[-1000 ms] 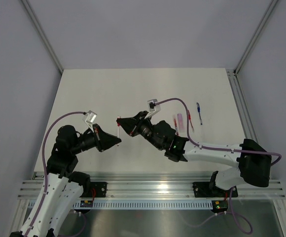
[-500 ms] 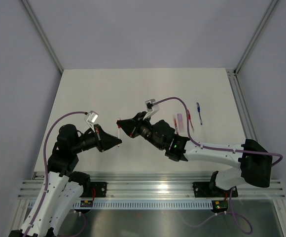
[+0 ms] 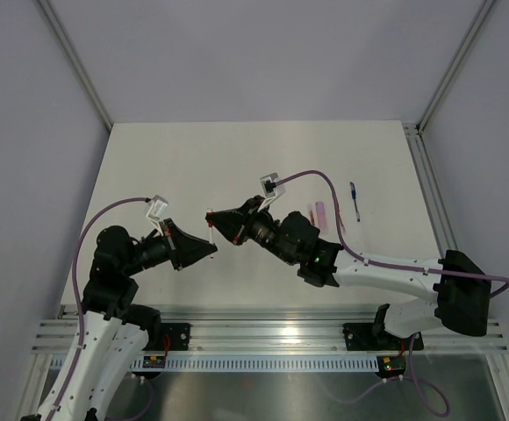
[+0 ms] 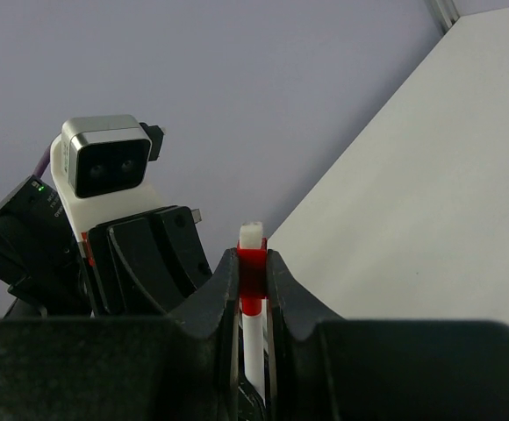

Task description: Insert the pens into the pen caps

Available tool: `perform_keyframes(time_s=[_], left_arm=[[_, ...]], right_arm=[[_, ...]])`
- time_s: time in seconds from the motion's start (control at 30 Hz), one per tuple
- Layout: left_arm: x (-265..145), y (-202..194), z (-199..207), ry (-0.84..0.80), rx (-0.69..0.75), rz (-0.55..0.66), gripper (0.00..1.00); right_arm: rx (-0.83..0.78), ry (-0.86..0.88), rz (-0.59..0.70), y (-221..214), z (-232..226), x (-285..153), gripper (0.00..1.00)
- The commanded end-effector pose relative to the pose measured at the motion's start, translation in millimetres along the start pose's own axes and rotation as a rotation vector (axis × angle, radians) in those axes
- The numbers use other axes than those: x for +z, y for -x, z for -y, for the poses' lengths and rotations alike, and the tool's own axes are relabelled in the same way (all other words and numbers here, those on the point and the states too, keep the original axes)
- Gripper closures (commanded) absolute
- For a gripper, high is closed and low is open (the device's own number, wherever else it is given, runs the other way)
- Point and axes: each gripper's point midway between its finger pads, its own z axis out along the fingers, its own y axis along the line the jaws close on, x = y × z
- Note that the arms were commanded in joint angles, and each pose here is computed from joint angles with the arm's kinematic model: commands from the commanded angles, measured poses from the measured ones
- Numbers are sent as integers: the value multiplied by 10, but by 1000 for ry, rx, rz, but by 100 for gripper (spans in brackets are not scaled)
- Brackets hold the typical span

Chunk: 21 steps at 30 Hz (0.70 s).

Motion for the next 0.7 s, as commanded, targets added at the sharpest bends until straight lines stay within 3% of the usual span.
perform_keyframes(time_s=[0.0, 0.43, 0.67], left_arm=[[-10, 454, 70, 48, 137, 145, 100], [38, 589, -16, 97, 144, 156, 100], [104, 808, 122, 42, 135, 199, 100]], right_arm=[[12, 65, -157, -350, -177, -146, 100], [-32, -117, -473, -1319, 326, -636, 100], [-27, -117, -561, -1633, 306, -861, 100]])
